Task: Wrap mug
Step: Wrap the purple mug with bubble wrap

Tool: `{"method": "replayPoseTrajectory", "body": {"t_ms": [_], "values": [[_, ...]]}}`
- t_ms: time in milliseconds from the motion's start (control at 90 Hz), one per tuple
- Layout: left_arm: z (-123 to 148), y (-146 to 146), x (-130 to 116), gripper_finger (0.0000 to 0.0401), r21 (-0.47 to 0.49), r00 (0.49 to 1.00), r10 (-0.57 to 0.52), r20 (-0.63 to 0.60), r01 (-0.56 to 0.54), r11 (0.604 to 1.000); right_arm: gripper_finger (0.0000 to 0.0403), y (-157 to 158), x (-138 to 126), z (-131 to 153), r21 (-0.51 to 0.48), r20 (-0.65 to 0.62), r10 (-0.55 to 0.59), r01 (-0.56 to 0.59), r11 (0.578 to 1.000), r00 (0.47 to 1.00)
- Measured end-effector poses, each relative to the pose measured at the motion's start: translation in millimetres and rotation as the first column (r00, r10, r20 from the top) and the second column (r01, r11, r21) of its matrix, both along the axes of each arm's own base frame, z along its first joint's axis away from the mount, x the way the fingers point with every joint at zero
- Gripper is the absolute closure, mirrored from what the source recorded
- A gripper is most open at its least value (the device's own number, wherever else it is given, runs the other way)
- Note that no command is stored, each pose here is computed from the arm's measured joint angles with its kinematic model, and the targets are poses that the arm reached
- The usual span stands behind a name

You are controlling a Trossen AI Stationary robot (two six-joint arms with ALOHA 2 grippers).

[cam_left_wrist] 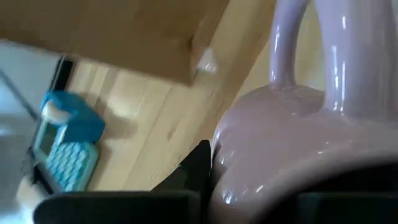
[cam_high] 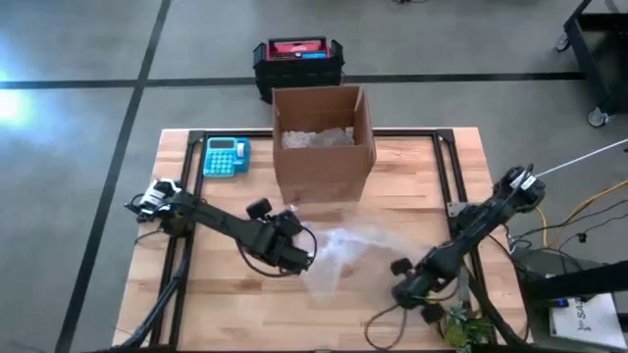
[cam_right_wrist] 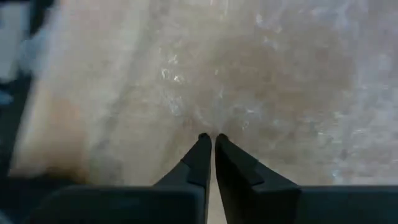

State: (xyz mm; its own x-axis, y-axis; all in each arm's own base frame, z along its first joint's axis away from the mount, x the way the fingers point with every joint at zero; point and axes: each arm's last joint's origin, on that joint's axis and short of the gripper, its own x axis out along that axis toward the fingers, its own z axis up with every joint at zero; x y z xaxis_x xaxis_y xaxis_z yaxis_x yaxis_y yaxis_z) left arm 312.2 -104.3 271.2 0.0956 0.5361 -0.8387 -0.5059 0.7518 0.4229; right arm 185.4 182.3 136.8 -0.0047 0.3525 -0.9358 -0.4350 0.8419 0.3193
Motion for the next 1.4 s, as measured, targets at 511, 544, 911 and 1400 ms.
{"method": "replayPoseTrajectory", "body": {"t_ms": [511, 544, 911, 1400], "values": [[99.2, -47.2, 29.9, 0.0371, -0.206, 0.810, -0.162, 0.564, 0.328, 0.922, 0.0400, -21.4, 1.3, 36.4, -0.125, 0.278, -0.021, 0.058, 0.990, 0.960], [99.1, -49.2, 32.7, 0.0369, -0.215, 0.794, -0.177, 0.582, 0.360, 0.908, 0.0400, -21.8, 2.0, 36.4, -0.131, 0.286, -0.025, 0.065, 0.989, 0.958], [56.1, -69.9, 72.0, 0.0371, -0.227, 0.624, -0.255, 0.739, 0.586, 0.778, 0.0400, -18.3, 6.3, 27.9, -0.140, 0.280, -0.035, 0.077, 0.987, 0.959], [-33.3, -62.1, 129.0, 0.0370, -0.229, 0.643, -0.266, 0.718, 0.579, 0.782, 0.0400, -15.2, 9.9, 25.1, -0.126, 0.298, -0.032, 0.072, 0.989, 0.954]]}}
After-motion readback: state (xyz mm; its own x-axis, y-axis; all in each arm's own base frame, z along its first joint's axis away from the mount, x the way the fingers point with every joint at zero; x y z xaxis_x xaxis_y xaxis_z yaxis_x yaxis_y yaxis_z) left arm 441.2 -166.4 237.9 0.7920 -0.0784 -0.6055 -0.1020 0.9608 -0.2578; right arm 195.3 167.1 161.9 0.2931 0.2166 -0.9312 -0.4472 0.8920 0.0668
